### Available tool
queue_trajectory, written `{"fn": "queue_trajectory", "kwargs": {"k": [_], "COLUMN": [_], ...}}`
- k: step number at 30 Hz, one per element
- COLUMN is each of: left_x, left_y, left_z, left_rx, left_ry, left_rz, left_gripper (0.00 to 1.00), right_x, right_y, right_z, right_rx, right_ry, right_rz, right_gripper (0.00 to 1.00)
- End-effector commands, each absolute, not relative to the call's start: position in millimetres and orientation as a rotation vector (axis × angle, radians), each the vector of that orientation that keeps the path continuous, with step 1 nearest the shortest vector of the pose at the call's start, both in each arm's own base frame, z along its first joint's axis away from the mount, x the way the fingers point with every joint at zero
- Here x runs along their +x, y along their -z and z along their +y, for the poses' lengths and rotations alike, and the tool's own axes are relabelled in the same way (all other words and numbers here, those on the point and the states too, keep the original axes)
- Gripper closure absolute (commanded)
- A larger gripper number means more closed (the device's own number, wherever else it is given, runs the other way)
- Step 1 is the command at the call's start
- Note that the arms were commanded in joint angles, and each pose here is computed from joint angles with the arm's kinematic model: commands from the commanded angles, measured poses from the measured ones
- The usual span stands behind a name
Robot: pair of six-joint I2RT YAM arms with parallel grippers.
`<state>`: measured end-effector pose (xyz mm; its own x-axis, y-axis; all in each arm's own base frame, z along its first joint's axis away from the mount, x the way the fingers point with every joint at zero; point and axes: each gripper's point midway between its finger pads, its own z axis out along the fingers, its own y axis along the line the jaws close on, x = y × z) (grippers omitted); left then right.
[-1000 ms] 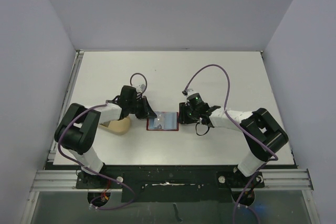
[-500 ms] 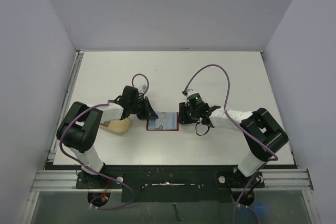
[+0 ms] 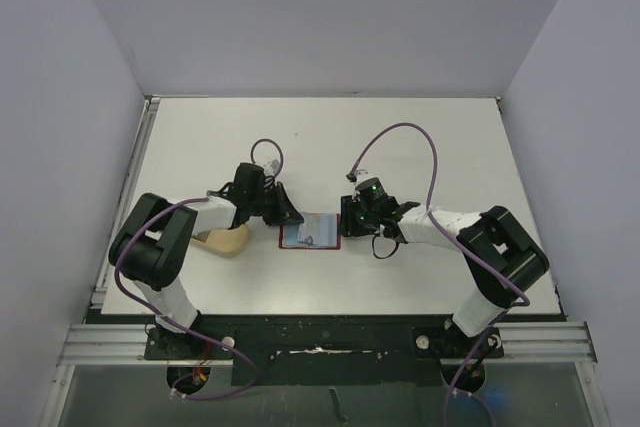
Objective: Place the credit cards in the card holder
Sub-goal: Insert the credit card into the card holder.
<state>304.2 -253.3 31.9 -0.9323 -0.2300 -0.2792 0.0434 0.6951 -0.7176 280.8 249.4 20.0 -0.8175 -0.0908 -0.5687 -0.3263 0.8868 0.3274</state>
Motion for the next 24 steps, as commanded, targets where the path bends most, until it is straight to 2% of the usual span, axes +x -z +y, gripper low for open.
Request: {"fn": "queue_trajectory", "kwargs": {"k": [1, 14, 21, 24], "left_x": [315.3, 312.8, 314.7, 312.3], "left_y": [-36.7, -35.6, -46.0, -48.8], "left_z": [-258.9, -264.1, -258.2, -257.1], "left_rx": [-0.143, -0.213, -0.203, -0.198], "left_ry": [1.099, 1.107, 1.060, 1.058], "left_rz": [2.496, 2.456, 2.439, 2.434], "left_gripper": [1.00, 1.00, 0.75, 0.70], "right_x": [286.3, 284.3, 284.1, 284.1], "right_y": [-32.0, -32.8, -34.3, -34.1], "right_z": [255.1, 257.2, 256.1, 256.0], "right_rx": [-0.295, -0.267, -0.260, -0.261], "right_ry": [-0.573, -0.591, -0.589, -0.589], "right_rz": [2.447, 2.449, 2.445, 2.445], "right_gripper": [0.69, 0.69, 0.69, 0.69]}}
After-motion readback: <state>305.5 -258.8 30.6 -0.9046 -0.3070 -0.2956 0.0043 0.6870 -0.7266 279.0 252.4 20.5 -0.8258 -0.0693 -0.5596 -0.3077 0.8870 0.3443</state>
